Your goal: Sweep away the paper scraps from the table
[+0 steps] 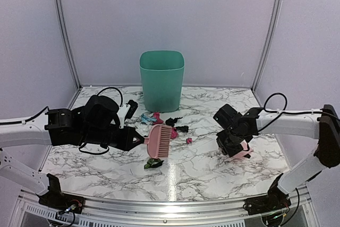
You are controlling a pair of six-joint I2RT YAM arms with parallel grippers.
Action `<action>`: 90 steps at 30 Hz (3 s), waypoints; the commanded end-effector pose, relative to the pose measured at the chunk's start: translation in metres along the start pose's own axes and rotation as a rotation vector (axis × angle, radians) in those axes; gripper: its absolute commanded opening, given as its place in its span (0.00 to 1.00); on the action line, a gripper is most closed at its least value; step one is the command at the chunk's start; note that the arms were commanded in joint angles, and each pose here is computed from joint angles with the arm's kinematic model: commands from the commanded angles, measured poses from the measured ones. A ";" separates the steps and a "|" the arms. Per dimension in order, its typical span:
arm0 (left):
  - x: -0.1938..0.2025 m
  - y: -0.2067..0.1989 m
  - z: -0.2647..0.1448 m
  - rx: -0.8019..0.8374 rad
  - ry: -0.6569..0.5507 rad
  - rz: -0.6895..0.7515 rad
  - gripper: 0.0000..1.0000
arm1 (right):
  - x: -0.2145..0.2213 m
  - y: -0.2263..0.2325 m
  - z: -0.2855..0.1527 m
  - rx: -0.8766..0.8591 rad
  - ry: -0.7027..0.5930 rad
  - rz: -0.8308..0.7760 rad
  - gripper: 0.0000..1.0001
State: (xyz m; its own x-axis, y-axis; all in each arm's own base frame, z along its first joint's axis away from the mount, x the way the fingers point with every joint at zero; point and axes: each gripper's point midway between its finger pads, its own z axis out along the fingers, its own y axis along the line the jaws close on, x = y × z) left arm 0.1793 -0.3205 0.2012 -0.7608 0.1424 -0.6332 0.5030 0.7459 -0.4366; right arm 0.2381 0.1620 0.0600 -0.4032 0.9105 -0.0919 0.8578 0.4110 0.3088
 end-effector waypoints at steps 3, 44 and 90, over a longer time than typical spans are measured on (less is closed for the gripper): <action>-0.009 0.011 -0.017 -0.064 -0.045 0.037 0.00 | 0.075 0.061 0.012 -0.088 0.167 -0.082 0.00; -0.037 0.028 -0.034 -0.222 -0.123 0.044 0.00 | -0.006 0.010 0.008 -0.108 -0.021 -1.125 0.00; -0.046 0.068 0.000 -0.324 0.049 0.135 0.00 | 0.080 -0.061 -0.040 -0.039 0.372 -1.663 0.00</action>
State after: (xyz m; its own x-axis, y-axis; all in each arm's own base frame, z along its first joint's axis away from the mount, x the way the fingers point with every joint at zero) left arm 0.2398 -0.2655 0.1940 -0.7288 0.2312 -0.6445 0.3957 0.9104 -0.1209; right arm 0.1564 0.2178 0.0929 -0.8656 -0.4521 -0.2153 -0.4886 0.8567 0.1651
